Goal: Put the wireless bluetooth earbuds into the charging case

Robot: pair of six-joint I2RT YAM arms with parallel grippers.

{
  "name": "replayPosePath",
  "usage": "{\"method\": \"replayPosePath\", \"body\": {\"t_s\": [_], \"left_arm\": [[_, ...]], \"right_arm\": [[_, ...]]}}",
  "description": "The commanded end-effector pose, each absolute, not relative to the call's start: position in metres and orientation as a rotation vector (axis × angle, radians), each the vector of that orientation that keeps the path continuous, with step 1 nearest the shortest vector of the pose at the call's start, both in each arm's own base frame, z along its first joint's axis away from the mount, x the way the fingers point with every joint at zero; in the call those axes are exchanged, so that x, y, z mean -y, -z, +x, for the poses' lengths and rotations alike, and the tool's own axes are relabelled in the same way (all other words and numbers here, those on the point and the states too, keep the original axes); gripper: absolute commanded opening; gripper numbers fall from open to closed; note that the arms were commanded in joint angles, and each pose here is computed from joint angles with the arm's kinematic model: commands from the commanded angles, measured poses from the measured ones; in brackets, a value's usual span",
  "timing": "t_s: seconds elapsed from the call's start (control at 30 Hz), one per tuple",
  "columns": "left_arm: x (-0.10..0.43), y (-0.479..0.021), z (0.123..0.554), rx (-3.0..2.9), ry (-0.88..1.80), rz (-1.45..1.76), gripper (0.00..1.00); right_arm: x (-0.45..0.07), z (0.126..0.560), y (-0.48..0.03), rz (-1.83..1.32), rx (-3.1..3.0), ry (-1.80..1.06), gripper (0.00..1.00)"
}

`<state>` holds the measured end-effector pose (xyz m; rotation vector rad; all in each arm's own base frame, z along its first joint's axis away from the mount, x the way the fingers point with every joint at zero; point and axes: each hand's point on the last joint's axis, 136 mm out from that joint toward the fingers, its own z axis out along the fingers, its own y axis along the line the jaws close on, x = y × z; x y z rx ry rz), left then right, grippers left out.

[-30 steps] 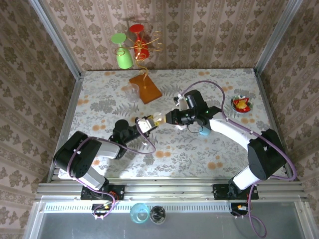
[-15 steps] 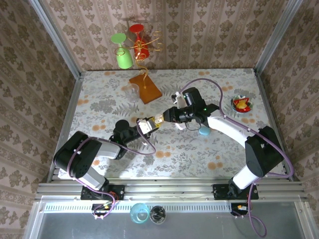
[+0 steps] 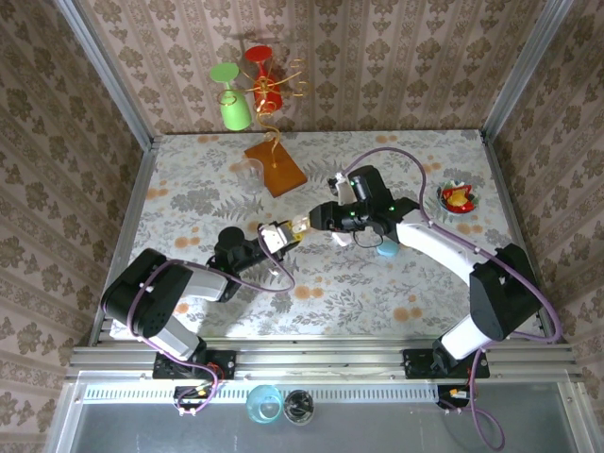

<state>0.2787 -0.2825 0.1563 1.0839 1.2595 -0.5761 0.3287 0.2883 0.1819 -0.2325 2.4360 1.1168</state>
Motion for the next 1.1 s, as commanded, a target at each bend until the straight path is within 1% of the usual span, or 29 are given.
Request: {"method": "replayPosePath", "body": {"t_s": [0.0,0.1,0.23,0.5,1.07], "left_arm": [[0.281,-0.167,0.289,-1.275,0.590,1.013,0.00],[0.280,-0.170,0.293,-1.288,0.585,0.986,0.00],[0.278,-0.171,0.296,-1.294,0.574,0.973,0.00],[0.281,-0.172,0.291,-1.285,0.592,0.985,0.00],[0.286,-0.172,0.279,-1.268,0.654,1.018,0.00]], "right_arm": [[-0.283,0.318,-0.179,-0.248,-2.448,-1.098,0.43],[-0.289,0.310,-0.178,-0.284,-2.454,-1.135,0.38],[-0.299,0.303,-0.179,-0.322,-2.456,-1.165,0.37],[-0.309,0.312,-0.184,-0.325,-2.435,-1.185,0.33],[-0.307,0.333,-0.185,-0.286,-2.409,-1.128,0.33]]}}
